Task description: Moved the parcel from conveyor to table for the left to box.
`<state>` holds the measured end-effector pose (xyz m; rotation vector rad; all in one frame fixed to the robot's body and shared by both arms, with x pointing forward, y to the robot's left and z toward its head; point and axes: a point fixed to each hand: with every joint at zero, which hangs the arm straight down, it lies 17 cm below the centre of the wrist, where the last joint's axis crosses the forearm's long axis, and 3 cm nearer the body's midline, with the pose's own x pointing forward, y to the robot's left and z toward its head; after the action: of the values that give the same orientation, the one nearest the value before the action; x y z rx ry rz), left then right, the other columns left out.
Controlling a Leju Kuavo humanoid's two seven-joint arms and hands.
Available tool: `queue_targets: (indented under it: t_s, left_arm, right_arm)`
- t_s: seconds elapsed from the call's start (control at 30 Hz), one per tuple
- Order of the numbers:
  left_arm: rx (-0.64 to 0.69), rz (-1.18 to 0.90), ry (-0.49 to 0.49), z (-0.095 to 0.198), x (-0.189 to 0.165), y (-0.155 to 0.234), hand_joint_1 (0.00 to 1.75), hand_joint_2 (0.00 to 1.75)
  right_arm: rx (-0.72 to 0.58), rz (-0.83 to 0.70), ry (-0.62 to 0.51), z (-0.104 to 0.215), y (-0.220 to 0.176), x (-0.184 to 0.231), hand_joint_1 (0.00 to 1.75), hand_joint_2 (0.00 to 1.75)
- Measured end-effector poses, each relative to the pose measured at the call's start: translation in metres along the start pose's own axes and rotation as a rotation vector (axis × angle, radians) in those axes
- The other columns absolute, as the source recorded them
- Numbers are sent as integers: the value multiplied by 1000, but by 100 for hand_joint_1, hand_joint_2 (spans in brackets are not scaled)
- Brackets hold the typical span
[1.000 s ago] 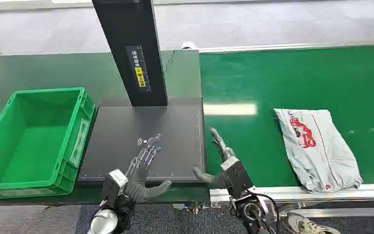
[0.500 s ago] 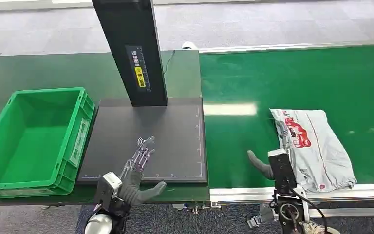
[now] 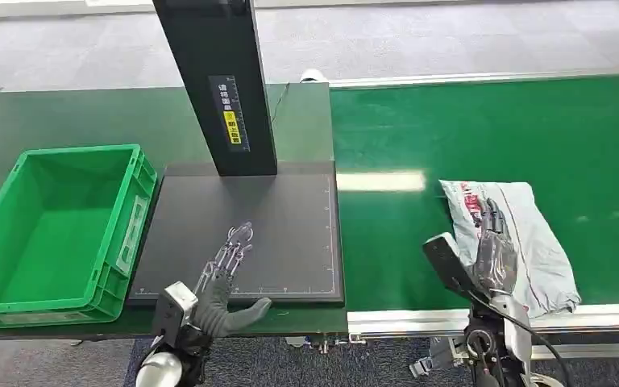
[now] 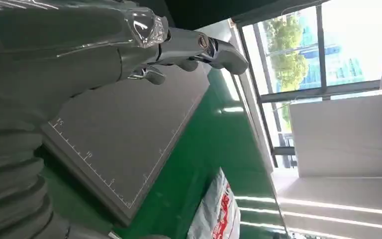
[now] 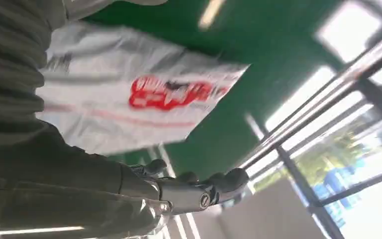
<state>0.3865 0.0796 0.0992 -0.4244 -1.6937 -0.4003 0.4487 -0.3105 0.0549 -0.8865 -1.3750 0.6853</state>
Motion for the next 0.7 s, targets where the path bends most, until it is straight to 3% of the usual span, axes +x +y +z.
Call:
queue_targets:
  t_s: [0.2,0.7]
  left_arm:
    - [6,44,-20,1,7,4,0,175]
    - [31,47,1,13,-2,10,0,175]
  right_arm:
    - [90,216,-16,-11,24,-10,0,175]
    - [129,292,36,-12,22,-51,0,175]
